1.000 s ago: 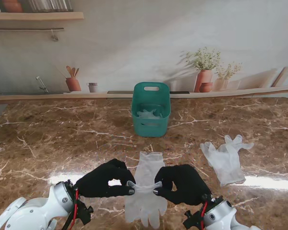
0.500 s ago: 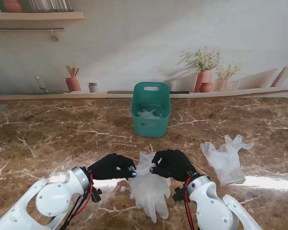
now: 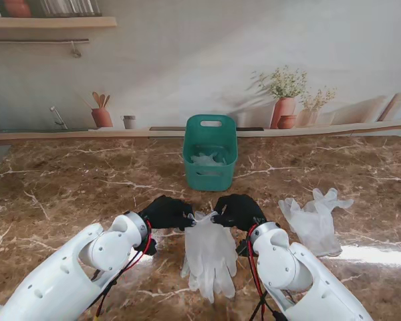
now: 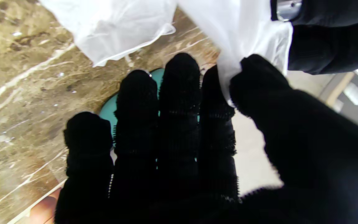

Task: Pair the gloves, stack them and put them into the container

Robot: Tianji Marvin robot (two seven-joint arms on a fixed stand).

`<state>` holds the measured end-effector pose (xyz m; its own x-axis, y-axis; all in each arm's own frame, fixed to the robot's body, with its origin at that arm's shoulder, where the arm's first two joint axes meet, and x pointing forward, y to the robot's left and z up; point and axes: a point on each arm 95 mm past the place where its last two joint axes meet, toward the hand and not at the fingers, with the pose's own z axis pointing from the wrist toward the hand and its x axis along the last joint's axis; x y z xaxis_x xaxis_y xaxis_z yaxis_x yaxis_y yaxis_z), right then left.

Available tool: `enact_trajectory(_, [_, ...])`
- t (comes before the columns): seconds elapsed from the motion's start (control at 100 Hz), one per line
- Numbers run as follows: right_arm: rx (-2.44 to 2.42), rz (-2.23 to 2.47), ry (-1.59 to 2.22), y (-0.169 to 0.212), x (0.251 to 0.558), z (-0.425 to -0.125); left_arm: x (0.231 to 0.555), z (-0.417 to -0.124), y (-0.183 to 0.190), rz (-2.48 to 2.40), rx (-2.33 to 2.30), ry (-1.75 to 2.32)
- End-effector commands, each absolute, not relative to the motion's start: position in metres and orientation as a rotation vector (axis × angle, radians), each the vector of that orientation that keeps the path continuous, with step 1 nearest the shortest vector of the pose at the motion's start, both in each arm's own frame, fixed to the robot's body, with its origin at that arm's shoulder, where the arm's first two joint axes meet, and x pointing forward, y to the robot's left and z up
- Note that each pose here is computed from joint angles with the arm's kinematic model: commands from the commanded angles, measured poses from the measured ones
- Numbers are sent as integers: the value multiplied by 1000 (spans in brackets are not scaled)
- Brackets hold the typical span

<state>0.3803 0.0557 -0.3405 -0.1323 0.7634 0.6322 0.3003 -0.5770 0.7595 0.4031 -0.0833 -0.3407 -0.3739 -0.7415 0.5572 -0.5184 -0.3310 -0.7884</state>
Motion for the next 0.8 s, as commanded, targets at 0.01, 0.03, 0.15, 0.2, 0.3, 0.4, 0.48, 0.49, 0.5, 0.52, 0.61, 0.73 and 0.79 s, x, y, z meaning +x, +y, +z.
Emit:
enact_trajectory(0.01, [1816, 1716, 1190, 57, 384, -349, 411, -341, -84, -1752, -1627, 1688])
enact_trajectory(0.03, [1817, 1706, 1193, 57, 385, -351, 413, -342, -84, -1739, -1621, 1694])
enact_trajectory(0.15, [1777, 1646, 1227, 58, 391, -360, 420, -351, -86, -1693, -1621, 1704])
enact_trajectory(0.2, [1770, 1627, 1238, 58, 393, -363, 422, -355, -87, -1683, -1613, 1701])
enact_trajectory(0.3, [1744, 1585, 1265, 59, 395, -369, 425, -362, -89, -1638, -1601, 1727])
enact_trajectory(0.4, [1710, 1536, 1288, 58, 397, -374, 426, -369, -89, -1614, -1582, 1718])
enact_trajectory(0.48, [1650, 1497, 1308, 55, 397, -376, 425, -372, -87, -1608, -1555, 1698])
enact_trajectory(0.49, [1643, 1491, 1311, 55, 397, -376, 425, -372, -87, -1607, -1553, 1696])
enact_trajectory(0.5, [1636, 1485, 1314, 54, 396, -376, 424, -372, -87, -1607, -1552, 1693])
enact_trajectory(0.52, [1623, 1474, 1319, 54, 396, -377, 423, -372, -86, -1605, -1550, 1688])
enact_trajectory(0.61, [1567, 1438, 1330, 49, 394, -376, 419, -372, -81, -1604, -1554, 1678])
enact_trajectory(0.73, [1504, 1418, 1340, 46, 393, -369, 413, -369, -73, -1622, -1557, 1639])
enact_trajectory(0.79, [1489, 1425, 1340, 48, 395, -365, 409, -366, -70, -1633, -1558, 1617])
